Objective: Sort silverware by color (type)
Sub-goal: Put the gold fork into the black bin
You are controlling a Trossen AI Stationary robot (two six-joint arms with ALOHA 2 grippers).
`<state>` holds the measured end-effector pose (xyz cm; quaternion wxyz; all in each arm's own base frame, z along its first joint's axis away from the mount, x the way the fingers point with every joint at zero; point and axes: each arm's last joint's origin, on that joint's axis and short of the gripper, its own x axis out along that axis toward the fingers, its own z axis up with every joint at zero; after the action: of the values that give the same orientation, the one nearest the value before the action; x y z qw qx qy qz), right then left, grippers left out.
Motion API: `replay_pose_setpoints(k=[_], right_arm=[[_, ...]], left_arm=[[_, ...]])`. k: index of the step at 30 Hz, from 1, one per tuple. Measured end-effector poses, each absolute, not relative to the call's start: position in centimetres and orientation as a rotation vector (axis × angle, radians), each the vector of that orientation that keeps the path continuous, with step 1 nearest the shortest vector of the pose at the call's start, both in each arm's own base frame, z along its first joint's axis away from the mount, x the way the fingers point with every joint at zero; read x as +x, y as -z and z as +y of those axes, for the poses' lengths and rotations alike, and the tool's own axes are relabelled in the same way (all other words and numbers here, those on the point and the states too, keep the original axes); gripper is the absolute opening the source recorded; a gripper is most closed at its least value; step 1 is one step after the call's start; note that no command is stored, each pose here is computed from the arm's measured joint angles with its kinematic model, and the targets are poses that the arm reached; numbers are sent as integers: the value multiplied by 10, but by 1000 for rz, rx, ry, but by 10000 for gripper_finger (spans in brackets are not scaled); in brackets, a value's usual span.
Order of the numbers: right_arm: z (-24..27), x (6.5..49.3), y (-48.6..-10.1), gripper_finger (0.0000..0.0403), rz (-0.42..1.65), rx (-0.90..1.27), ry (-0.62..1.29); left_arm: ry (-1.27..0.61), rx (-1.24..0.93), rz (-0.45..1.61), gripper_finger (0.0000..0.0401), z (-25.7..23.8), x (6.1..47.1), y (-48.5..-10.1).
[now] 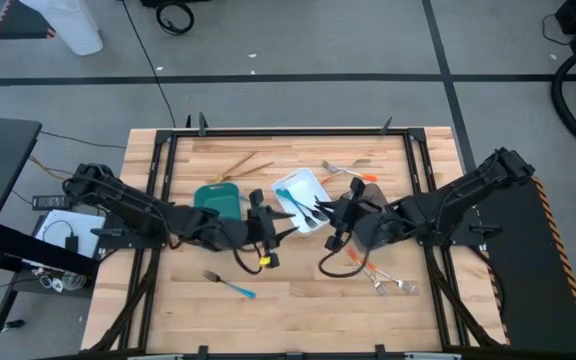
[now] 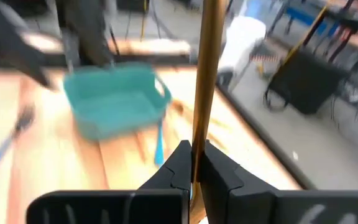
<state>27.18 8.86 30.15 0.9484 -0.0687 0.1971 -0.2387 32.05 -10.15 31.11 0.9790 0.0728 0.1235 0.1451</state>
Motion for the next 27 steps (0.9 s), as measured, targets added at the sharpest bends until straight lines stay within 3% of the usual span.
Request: replay_pose_setpoints(k=[11,27], right_arm=[[56,265,-278,23,681,-66,511],[35,244,-258,23,971,38,579]], left_arm=[[-263,195,460,142,-112,308,-288],[-336,91,623,142,-106,296,-272]])
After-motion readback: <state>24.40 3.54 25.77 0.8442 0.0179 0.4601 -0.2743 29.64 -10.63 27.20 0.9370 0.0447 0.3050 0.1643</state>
